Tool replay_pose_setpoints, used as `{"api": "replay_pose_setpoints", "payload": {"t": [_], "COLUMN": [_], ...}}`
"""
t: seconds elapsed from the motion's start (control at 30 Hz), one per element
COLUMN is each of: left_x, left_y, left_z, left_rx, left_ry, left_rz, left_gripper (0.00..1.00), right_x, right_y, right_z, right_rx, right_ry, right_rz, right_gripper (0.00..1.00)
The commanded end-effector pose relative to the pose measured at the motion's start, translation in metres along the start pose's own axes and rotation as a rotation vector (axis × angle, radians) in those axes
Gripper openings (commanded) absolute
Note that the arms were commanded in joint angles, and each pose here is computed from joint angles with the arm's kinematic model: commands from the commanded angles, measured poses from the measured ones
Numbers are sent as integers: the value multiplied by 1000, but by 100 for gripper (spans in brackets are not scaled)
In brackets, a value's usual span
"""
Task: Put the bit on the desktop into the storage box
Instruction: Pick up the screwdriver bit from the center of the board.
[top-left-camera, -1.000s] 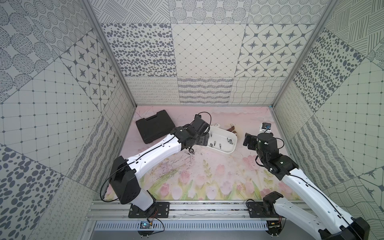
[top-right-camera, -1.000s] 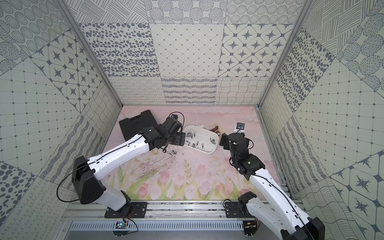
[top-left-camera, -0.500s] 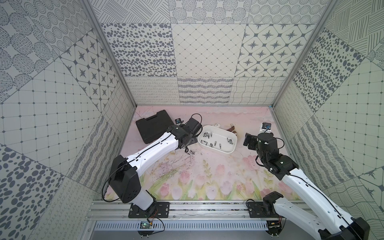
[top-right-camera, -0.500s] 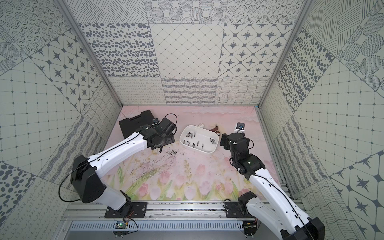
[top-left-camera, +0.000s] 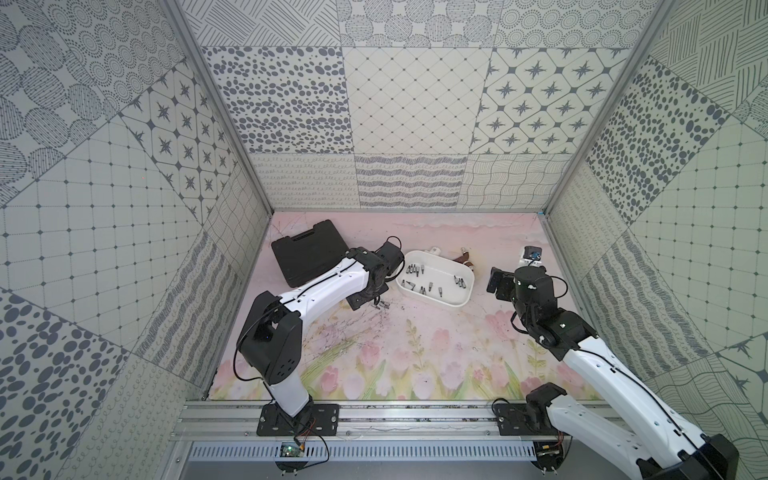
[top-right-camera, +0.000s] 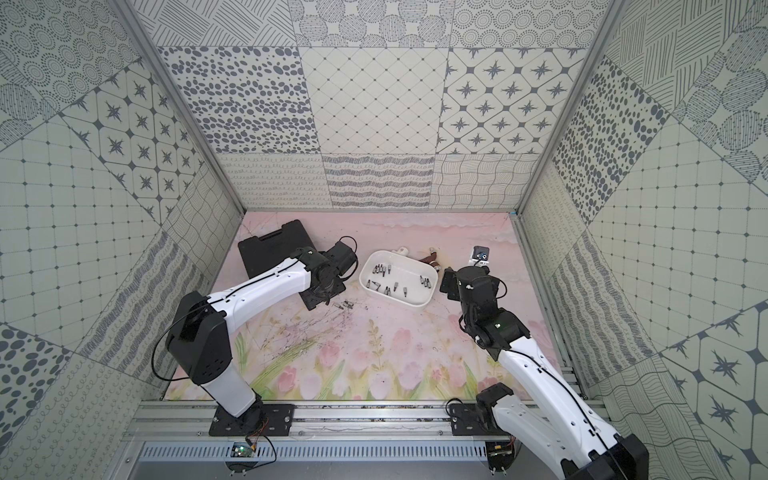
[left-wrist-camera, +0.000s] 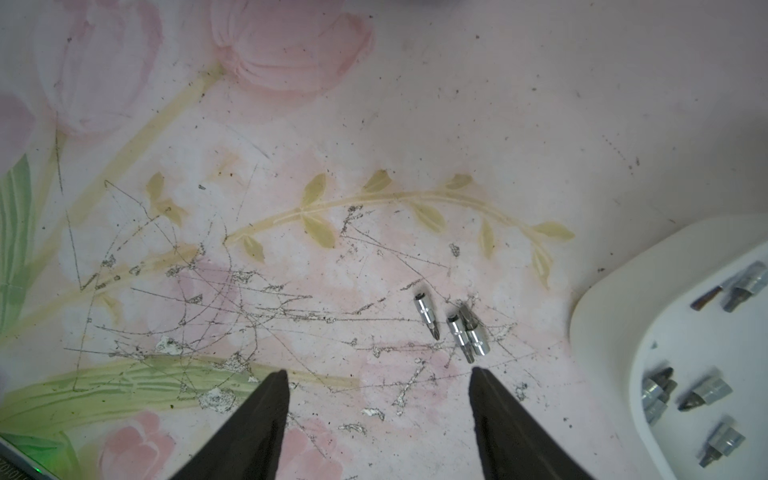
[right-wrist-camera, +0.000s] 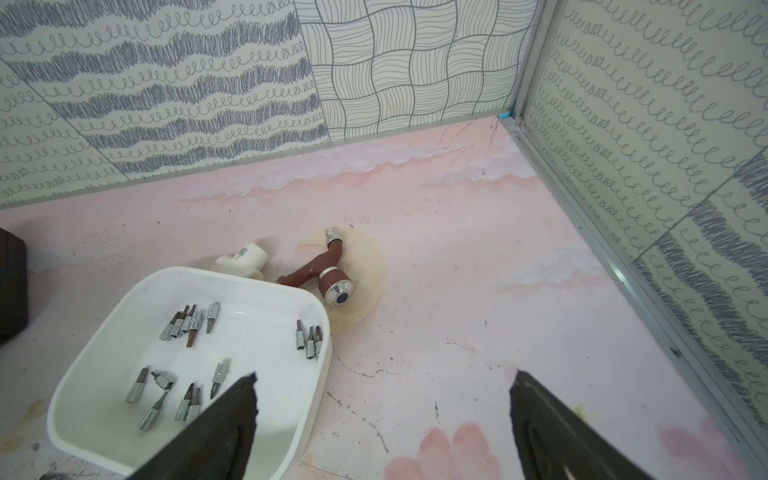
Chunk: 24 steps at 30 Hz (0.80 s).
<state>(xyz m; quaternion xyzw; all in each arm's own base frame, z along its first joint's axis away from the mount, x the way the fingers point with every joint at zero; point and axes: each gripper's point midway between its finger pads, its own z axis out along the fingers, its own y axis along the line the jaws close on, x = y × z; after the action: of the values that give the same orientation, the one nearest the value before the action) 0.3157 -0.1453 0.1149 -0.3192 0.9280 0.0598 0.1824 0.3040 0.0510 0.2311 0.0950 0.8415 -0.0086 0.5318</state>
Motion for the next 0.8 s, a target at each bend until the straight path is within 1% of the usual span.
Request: {"api": "replay_pose_setpoints", "payload": {"t": [0.0, 0.17, 0.37, 0.77], "left_x": [11, 16, 21, 29], "left_y": [4, 2, -6, -22], "left_z": [12, 26, 40, 59], "left_rx": [-31, -45, -36, -6], "left_ry": [68, 101, 137, 206], "left_rz": [-48, -51, -34, -35], "left_gripper": [70, 65, 54, 52], "right_x": [-9, -9, -10, -11], "right_y": [-2, -2, -2, -2], "right_z": [0, 0, 0, -1], "right_rx": [7, 7, 5, 4], "right_ry": [-40, -41, -41, -43], "right_rz": [20, 21, 22, 24], "right_gripper": [97, 97, 97, 97]}}
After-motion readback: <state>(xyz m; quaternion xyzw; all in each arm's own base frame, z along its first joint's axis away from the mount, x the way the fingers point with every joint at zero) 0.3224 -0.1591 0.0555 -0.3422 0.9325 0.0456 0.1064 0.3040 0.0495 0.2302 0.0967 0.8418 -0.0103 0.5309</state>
